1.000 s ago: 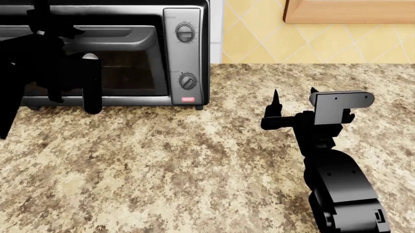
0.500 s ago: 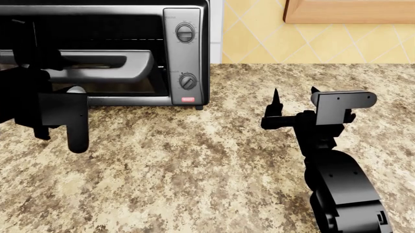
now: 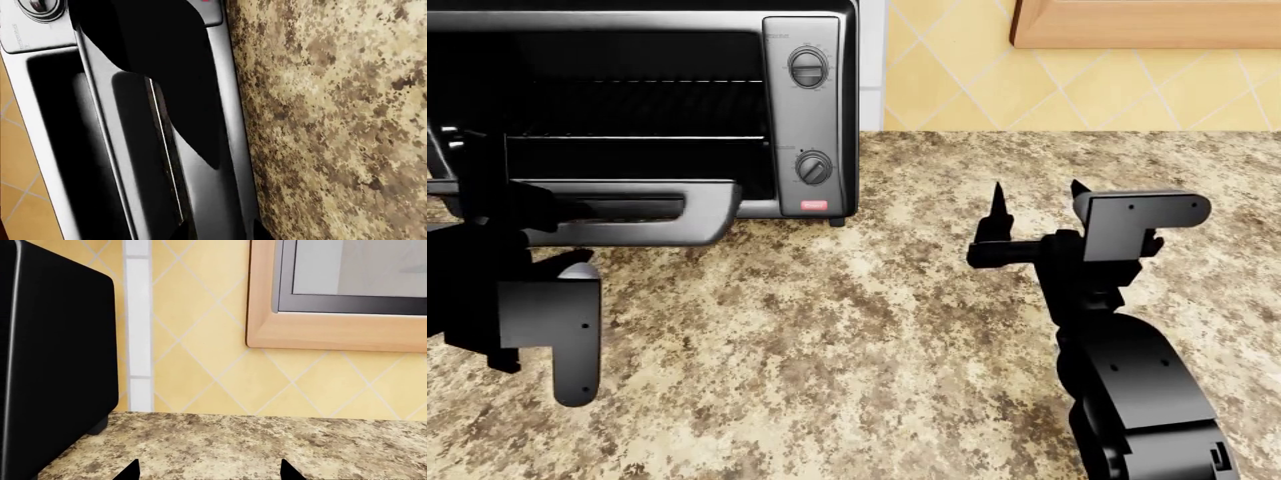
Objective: Open the toaster oven door.
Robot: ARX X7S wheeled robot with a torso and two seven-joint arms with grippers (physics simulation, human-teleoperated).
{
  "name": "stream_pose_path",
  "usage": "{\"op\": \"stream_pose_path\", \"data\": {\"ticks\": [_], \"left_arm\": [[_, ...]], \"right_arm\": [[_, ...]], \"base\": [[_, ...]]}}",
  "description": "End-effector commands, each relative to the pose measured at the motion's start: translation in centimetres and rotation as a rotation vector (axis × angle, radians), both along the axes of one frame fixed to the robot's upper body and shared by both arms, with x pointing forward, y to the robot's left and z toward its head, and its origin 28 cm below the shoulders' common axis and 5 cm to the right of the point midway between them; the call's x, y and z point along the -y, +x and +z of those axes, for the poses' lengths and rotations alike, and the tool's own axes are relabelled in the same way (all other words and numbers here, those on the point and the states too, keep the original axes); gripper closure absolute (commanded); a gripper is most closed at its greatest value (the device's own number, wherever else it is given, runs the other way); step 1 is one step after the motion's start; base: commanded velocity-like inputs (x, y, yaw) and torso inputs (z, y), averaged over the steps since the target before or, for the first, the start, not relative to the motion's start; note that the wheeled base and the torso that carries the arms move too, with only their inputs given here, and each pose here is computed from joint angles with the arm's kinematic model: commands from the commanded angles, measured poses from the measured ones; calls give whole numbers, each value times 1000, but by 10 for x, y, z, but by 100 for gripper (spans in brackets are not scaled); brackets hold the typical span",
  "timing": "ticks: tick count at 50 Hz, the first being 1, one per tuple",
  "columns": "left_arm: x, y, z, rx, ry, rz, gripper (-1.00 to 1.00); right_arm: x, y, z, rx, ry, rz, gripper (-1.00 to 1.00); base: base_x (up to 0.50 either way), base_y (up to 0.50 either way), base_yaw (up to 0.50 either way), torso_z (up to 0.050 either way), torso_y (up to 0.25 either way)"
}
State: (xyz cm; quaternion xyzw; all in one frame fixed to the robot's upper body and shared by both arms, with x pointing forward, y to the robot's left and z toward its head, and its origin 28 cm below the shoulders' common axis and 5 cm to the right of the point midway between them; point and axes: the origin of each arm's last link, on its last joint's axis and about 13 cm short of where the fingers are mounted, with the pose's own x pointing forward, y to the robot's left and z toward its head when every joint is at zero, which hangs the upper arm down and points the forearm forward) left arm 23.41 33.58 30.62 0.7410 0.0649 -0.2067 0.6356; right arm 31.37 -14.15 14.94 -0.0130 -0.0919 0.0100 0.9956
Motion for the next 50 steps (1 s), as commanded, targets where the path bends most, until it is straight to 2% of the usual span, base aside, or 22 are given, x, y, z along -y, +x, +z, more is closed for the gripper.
{"op": "stream_pose_path", "data": {"ticks": [1,17,34,50], "left_arm": [[7,-7,-31,-152,-40,-51,100],[8,-17,-57,-215,-38,-68,100],[11,-16,-101,-312,-48,-91,100],[7,-18,-139,-396,-81,-75,100]], "right_arm": [[0,-1,-1,1,5,0,-100],[0,-1,-3,-3,6,-1,-100],[2,-1,-5,-12,3,-10,-100],[2,0,-8,-22,-2,-16,-100]], "base": [[0,0,-3,0,0],[-2,0,-1,0,0],[-1,-1,0,0,0],[1,-2,-3,0,0]]}}
